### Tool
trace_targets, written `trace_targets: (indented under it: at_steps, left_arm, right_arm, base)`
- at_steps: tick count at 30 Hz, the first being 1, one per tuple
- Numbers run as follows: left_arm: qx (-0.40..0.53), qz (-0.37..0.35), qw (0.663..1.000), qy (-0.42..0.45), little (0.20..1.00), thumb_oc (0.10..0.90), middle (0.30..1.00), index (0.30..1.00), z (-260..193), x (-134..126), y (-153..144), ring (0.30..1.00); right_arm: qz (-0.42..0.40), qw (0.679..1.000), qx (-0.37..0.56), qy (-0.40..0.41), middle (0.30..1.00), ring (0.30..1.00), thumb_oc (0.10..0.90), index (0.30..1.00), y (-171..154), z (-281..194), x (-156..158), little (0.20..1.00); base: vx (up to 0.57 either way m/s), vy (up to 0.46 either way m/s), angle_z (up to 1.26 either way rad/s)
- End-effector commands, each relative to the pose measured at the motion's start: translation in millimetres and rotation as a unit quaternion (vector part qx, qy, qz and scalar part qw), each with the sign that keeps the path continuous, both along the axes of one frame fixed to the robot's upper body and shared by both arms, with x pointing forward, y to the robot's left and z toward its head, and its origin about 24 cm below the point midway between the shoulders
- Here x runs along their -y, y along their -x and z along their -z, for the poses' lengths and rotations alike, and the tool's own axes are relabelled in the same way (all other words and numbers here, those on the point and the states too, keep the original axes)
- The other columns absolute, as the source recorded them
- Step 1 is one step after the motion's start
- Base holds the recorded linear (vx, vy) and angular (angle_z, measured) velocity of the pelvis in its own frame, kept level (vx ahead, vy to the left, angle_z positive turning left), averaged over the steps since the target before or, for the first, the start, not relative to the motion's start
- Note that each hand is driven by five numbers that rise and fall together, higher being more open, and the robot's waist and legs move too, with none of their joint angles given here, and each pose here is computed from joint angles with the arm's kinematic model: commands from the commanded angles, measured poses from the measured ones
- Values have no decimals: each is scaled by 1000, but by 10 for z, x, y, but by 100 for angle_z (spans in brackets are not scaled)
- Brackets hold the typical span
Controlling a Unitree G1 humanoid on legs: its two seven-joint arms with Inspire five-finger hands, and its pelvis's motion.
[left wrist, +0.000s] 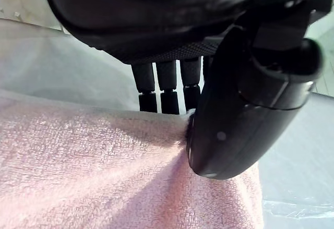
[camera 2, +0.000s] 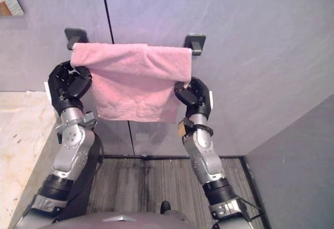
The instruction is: Organize the bathroom.
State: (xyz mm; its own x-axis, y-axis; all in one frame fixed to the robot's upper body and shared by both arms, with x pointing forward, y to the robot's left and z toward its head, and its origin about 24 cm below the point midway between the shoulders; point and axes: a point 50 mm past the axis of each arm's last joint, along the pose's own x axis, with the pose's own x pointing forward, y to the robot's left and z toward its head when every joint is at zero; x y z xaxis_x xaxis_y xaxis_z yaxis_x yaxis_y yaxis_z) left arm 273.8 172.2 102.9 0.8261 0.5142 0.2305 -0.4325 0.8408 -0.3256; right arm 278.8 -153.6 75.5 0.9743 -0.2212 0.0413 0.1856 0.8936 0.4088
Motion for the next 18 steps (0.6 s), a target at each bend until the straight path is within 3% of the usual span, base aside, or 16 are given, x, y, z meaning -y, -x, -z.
trace_targets:
  at_steps: [1, 11, 13, 14, 15, 16, 18]
  left_arm:
    - [-23, -98, 995, -8, 300, 400, 300, 300, 190, -332, 161, 300]
    - [-46, -104, 993, 12, 300, 400, 300, 300, 277, -315, 167, 300]
    - [-61, -103, 993, 17, 394, 463, 394, 394, 319, -310, 164, 394]
    - [-79, -99, 992, 21, 568, 579, 568, 568, 372, -304, 161, 568]
    - [-89, -94, 991, 22, 900, 800, 900, 900, 405, -301, 161, 900]
    - [-100, -88, 991, 20, 900, 800, 900, 900, 437, -296, 159, 900]
    - [-124, -74, 989, 18, 900, 800, 900, 900, 505, -283, 150, 900]
  right_arm:
    - [86, 994, -18, -62, 300, 300, 400, 300, 72, 108, 218, 300]
    - [82, 990, -55, -100, 300, 300, 400, 300, 91, 256, 99, 300]
    - [87, 990, -56, -96, 300, 300, 400, 300, 96, 262, 100, 300]
    - [88, 991, -60, -84, 300, 300, 400, 300, 97, 278, 100, 300]
    - [87, 991, -64, -74, 796, 796, 731, 796, 98, 291, 103, 796]
    - [86, 992, -66, -67, 900, 900, 800, 900, 100, 304, 108, 900]
    - [84, 992, -71, -56, 900, 900, 800, 900, 105, 330, 112, 900]
  base:
    - [0, 0, 0]
    - [0, 0, 0]
    - [0, 0, 0]
    - [0, 0, 0]
    - [-32, -21, 1]
    - [0, 0, 0]
    - [0, 0, 0]
